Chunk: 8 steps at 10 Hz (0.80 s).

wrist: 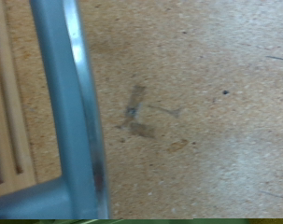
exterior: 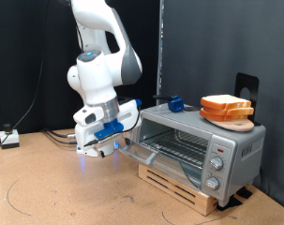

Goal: Make a piece of toast with the oven

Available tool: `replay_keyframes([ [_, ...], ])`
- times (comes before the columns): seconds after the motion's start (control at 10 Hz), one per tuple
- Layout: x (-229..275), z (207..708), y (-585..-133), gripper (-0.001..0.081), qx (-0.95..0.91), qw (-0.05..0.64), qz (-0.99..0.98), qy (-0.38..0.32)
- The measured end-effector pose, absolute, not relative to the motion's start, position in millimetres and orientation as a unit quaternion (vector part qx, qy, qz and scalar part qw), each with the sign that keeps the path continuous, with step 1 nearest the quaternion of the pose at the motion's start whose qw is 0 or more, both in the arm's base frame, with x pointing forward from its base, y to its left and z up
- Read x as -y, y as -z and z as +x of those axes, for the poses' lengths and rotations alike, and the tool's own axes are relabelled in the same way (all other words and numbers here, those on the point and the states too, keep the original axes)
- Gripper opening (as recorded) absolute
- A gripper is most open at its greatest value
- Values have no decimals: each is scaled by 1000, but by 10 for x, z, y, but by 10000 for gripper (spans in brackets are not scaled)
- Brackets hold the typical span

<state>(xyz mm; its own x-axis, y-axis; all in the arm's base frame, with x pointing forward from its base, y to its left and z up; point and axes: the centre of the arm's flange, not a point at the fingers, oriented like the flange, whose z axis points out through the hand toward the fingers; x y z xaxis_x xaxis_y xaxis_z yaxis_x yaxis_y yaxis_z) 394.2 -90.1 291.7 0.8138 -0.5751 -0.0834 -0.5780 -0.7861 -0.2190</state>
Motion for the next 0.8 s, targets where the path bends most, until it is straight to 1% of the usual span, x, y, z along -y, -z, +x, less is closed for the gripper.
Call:
replay_keyframes([
  [0.3,1023,4065,-2762,809,-321,121,-939,-1],
  [0.6,947,4285,-2666,809,-326,131,-936,5],
  [0.8,932,4368,-2585,809,-327,121,-937,0],
])
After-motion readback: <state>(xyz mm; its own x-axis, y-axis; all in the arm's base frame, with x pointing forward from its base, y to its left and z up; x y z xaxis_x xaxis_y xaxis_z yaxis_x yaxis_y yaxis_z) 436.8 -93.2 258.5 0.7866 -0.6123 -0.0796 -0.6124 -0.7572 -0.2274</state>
